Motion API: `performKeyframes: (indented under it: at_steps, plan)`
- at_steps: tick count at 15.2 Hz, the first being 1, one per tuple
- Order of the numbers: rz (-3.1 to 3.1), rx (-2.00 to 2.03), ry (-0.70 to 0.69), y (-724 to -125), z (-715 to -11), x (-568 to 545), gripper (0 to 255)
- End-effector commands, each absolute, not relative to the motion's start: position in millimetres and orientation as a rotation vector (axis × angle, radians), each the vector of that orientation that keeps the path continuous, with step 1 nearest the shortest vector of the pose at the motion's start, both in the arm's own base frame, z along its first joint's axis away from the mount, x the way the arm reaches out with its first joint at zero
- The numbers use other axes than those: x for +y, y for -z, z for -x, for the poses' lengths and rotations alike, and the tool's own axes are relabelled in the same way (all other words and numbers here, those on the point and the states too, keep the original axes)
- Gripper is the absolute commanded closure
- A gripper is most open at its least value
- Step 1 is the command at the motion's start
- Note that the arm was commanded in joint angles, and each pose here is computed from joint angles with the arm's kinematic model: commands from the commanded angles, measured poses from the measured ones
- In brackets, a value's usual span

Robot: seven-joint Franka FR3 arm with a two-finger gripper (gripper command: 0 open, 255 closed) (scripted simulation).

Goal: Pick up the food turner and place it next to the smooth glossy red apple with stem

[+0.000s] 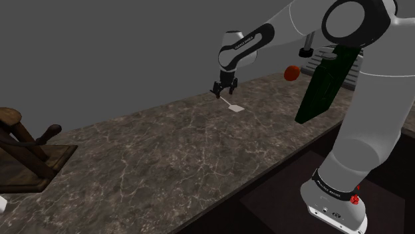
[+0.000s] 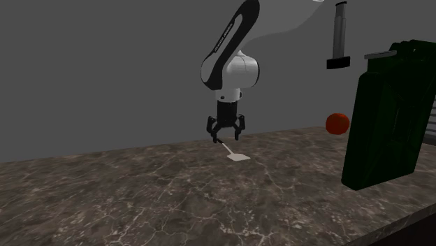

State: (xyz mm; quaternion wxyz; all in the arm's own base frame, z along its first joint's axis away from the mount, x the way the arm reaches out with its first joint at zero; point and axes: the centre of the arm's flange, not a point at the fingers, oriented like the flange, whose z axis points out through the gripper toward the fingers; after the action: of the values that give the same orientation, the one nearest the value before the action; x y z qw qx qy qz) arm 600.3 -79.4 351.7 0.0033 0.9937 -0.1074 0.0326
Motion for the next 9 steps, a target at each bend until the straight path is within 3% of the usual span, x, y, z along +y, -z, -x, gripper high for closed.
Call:
performKeyframes:
  at_steps: [1, 9]
  plan:
    - [-3.115, -0.337, -0.103, -341.5, -601.4, -80.4, 0]
    - [-3.115, -0.337, -0.103, -338.5, -601.6, -80.5, 0]
